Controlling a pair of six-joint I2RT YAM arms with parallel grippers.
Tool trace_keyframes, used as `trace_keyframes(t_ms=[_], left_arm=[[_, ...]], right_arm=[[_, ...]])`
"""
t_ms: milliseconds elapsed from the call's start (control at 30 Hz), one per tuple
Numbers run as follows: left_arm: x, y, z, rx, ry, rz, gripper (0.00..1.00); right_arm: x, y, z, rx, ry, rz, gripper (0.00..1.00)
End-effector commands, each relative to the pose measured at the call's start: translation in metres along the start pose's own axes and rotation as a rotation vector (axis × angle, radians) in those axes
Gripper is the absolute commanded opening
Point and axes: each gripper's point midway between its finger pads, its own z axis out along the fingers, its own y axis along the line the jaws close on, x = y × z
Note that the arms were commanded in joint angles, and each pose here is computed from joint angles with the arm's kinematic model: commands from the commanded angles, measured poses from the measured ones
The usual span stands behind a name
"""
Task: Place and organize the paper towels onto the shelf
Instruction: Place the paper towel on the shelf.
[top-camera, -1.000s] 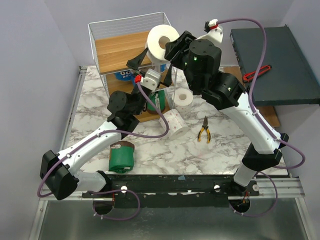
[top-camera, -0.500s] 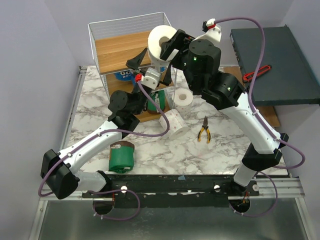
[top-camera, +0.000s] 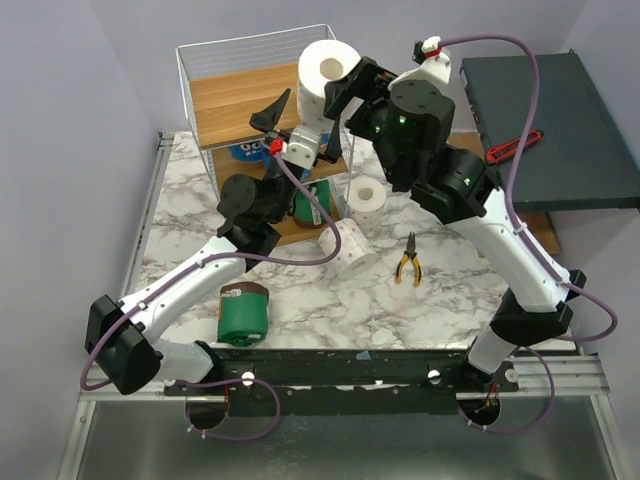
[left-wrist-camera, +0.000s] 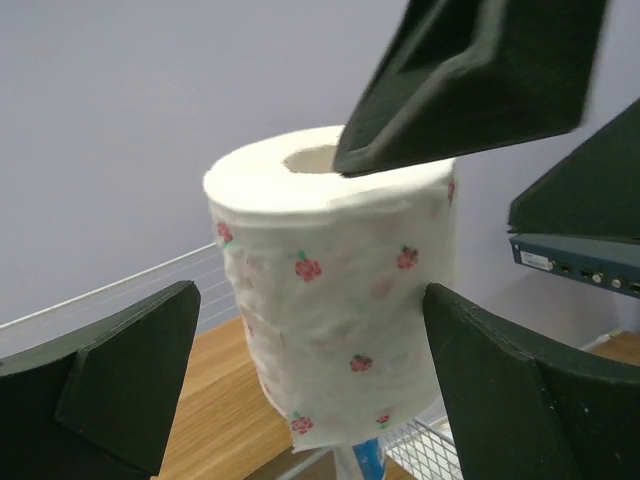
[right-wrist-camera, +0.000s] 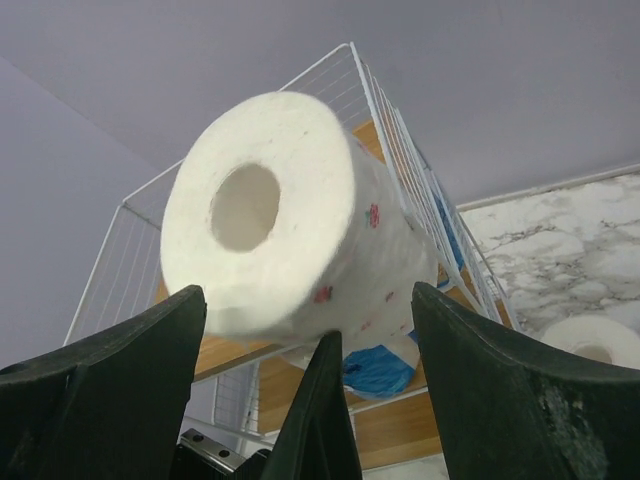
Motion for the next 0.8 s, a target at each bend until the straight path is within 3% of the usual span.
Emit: trace_keyframes(t_ms=[0, 433, 767], left_arm=[[-0.01, 0.021, 0.007, -0.078, -0.013, -0.002, 0.99], [-0.007, 0.025, 0.009, -0.083, -0.005, 0.006, 0.99], [-0.019, 0.03, -0.006, -0.031, 0.04, -0.08, 0.99]], right_arm=[[-0.021, 0.006, -0.014, -0.054, -0.024, 0.057, 0.87], [-0.027, -0.006, -0.025, -0.046, -0.048, 0.086, 0.87], [-0.037, -0.032, -0.058, -0.102, -0.074, 0.066, 0.88]])
